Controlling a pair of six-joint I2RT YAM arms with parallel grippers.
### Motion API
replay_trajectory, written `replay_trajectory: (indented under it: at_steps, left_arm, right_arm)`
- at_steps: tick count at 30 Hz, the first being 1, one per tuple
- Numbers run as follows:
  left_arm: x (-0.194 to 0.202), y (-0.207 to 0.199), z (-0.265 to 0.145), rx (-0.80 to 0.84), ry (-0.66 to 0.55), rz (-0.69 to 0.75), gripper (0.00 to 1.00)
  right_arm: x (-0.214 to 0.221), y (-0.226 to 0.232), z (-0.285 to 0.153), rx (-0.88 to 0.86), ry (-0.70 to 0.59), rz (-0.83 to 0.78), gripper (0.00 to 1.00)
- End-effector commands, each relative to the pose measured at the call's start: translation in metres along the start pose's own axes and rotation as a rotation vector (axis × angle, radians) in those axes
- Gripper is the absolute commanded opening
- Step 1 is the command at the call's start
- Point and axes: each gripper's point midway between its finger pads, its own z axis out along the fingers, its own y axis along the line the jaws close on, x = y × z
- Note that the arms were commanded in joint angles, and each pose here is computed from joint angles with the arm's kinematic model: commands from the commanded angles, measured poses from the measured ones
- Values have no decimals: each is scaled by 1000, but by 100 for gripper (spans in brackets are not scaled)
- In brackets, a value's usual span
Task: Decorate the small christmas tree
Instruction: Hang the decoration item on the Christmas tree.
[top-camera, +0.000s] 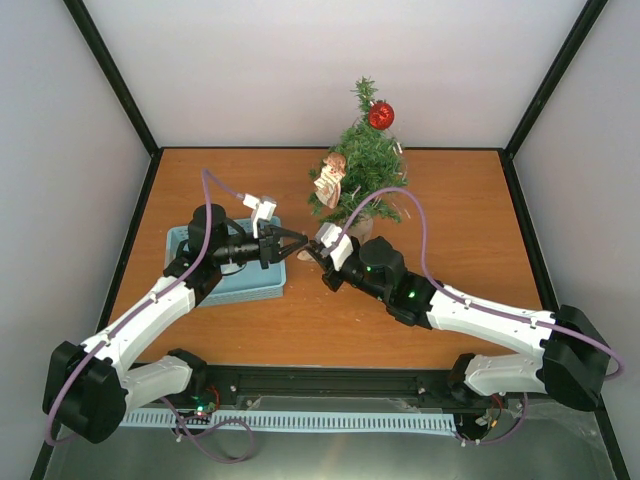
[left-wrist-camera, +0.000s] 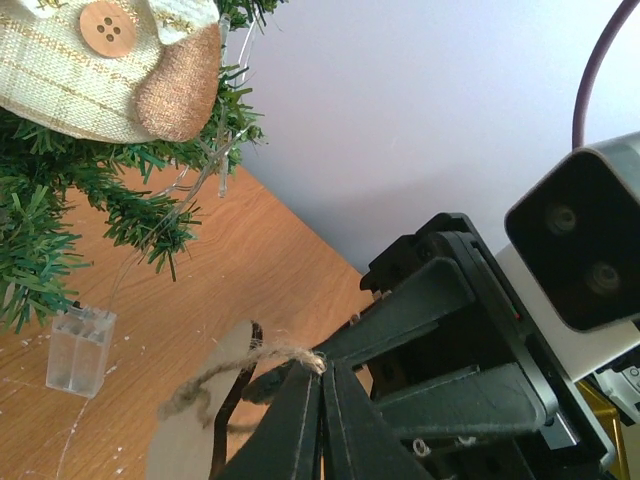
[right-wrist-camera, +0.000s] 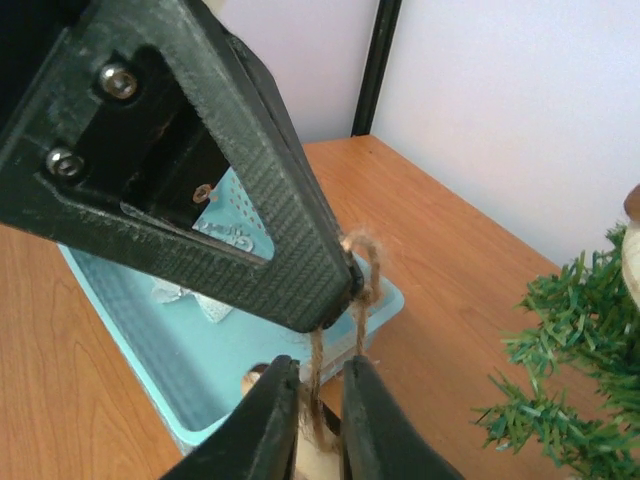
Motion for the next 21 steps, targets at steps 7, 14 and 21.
replay_trajectory:
  at_steps: [7,14,21]
  left_arm:
    - [-17,-6,-1,13,-41,15,1]
    - [-25,-5,-5,-55,-43,86,28]
    - [-19,-14,-17,-84,-38,388,53]
  right_arm:
    - [-17,-8,-1,50,-60,-16,3]
    - [-13,-4,-6,27,-54,-20,3]
    - [-7,0,-21,-7,-36,-21,3]
